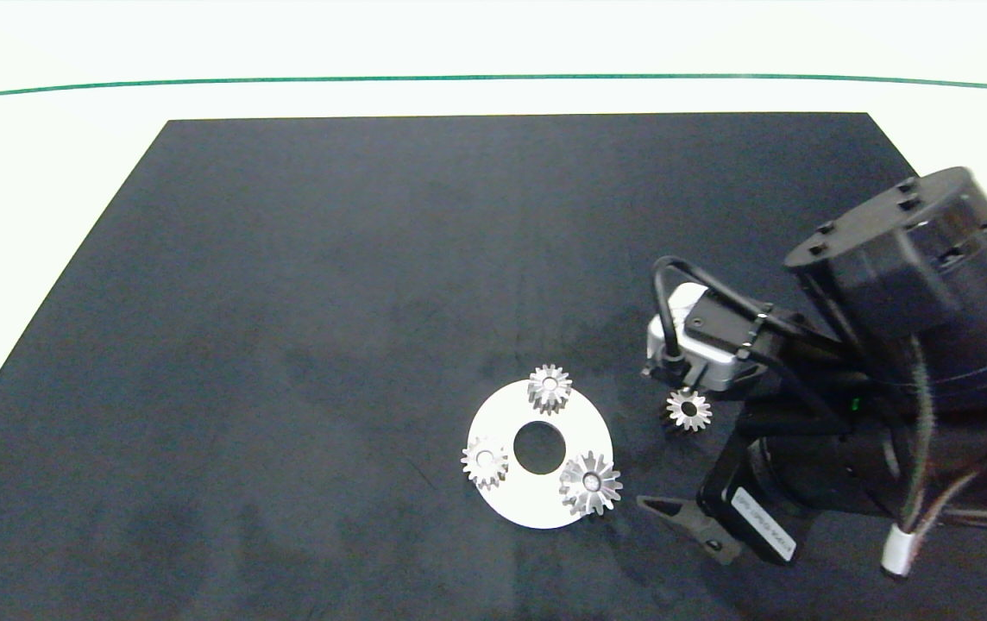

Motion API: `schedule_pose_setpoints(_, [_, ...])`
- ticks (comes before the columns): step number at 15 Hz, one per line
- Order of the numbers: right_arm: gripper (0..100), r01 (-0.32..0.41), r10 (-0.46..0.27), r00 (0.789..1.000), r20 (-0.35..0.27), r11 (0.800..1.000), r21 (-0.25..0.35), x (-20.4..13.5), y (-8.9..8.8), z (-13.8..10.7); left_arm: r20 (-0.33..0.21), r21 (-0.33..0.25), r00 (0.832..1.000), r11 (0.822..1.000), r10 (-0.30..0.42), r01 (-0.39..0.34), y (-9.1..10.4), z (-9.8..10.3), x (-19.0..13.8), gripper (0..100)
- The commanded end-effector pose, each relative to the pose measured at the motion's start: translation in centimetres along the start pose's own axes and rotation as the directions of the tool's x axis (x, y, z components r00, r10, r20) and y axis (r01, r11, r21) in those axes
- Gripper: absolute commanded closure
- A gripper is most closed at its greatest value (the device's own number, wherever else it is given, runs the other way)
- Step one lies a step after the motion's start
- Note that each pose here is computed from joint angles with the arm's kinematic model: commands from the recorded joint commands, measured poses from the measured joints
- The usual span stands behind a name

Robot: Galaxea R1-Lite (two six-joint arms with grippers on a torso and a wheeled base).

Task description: Remove an incorrectly installed larger gear and replace it with the correct smaller gear

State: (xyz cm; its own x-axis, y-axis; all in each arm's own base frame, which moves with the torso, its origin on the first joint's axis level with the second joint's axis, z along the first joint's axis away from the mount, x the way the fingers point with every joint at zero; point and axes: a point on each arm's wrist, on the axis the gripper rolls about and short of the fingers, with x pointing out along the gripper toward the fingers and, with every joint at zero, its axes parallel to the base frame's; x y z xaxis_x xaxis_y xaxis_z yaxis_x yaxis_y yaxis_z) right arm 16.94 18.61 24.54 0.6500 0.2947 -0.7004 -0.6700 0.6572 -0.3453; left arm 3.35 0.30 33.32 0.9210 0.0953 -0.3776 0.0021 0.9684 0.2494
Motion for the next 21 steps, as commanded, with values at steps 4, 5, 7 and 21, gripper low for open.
schedule_pose_setpoints(4, [0, -0.046, 0.039, 0.994, -0.106, 0.997, -0.066, 4.4, 2.4, 1.9, 0.000, 0.002, 1.000, 1.000, -0.001, 0.001, 0.0, -0.1, -0.1, 0])
schedule_pose_setpoints(5, [0, -0.049, 0.040, 0.993, -0.114, 0.996, -0.070, 4.7, 2.6, 1.9, 0.000, 0.002, 1.000, 1.000, -0.001, 0.001, 0.0, -0.1, -0.1, 0])
schedule_pose_setpoints(7, [0, -0.059, 0.048, 0.989, -0.141, 0.995, -0.079, 5.9, 3.1, 1.9, 0.000, 0.002, 1.000, 1.000, -0.001, 0.001, 0.0, -0.1, -0.1, 0])
schedule_pose_setpoints(21, [24, -0.065, 0.049, 0.983, -0.177, 0.994, -0.087, 8.9, 3.9, 2.5, 0.003, 0.004, 1.000, 1.000, -0.003, 0.003, 0.0, -0.1, -0.1, 0])
